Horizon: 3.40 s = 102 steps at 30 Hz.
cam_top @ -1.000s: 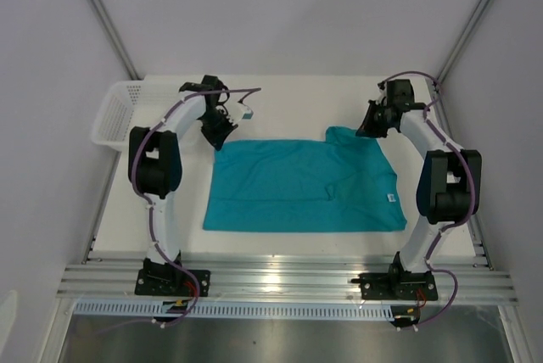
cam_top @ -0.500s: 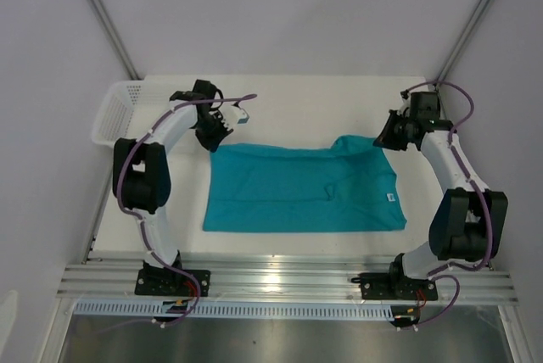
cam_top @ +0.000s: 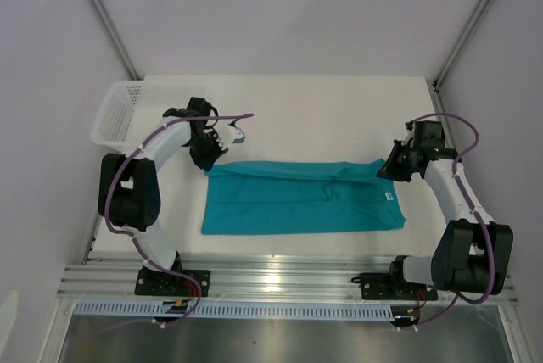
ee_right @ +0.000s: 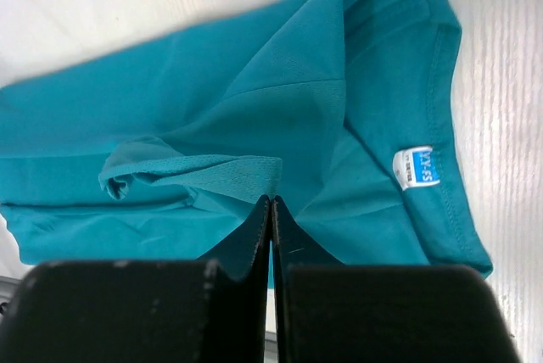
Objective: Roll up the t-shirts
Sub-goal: Fold the tshirt
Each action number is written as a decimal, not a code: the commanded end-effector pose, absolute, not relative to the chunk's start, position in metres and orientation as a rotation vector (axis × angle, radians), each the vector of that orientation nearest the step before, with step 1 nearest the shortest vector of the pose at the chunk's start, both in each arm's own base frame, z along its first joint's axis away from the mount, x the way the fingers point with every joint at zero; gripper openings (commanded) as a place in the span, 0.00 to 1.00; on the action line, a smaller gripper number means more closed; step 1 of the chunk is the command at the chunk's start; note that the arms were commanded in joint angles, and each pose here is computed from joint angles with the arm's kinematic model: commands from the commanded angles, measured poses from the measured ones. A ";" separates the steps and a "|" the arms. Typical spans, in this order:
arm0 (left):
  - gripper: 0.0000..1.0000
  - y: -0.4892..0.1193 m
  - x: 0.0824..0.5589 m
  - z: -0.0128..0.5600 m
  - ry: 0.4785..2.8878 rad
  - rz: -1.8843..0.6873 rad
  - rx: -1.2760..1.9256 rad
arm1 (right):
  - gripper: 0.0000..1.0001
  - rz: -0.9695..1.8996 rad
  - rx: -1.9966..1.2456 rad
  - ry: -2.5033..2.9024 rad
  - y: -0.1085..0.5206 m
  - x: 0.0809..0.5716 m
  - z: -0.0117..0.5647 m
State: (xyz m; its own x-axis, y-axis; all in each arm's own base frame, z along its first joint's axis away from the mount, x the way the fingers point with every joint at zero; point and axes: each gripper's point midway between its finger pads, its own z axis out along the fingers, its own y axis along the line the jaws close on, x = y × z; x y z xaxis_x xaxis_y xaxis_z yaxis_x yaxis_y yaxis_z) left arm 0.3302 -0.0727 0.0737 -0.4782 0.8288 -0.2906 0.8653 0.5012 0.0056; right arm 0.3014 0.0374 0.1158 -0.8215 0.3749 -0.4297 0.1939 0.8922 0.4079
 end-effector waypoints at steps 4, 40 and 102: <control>0.01 -0.080 0.321 0.070 2.452 -0.240 1.471 | 0.00 0.455 0.470 2.594 0.039 0.278 0.110; 0.01 -0.079 0.302 0.053 2.434 -0.167 1.603 | 0.00 0.268 0.751 2.777 0.018 0.234 0.046; 0.45 -0.095 0.272 0.028 2.702 -0.096 1.482 | 0.12 0.367 0.428 2.844 0.101 0.242 0.052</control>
State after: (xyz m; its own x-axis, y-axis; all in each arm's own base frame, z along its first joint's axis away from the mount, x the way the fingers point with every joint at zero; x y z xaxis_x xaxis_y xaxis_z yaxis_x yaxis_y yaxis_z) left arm 0.2740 -0.0987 0.0224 -0.5426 0.8364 -0.0781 0.8400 0.5412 -0.0393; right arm 0.2389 0.1224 0.0385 -0.9573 0.2317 -0.1729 0.1679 0.9325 0.3198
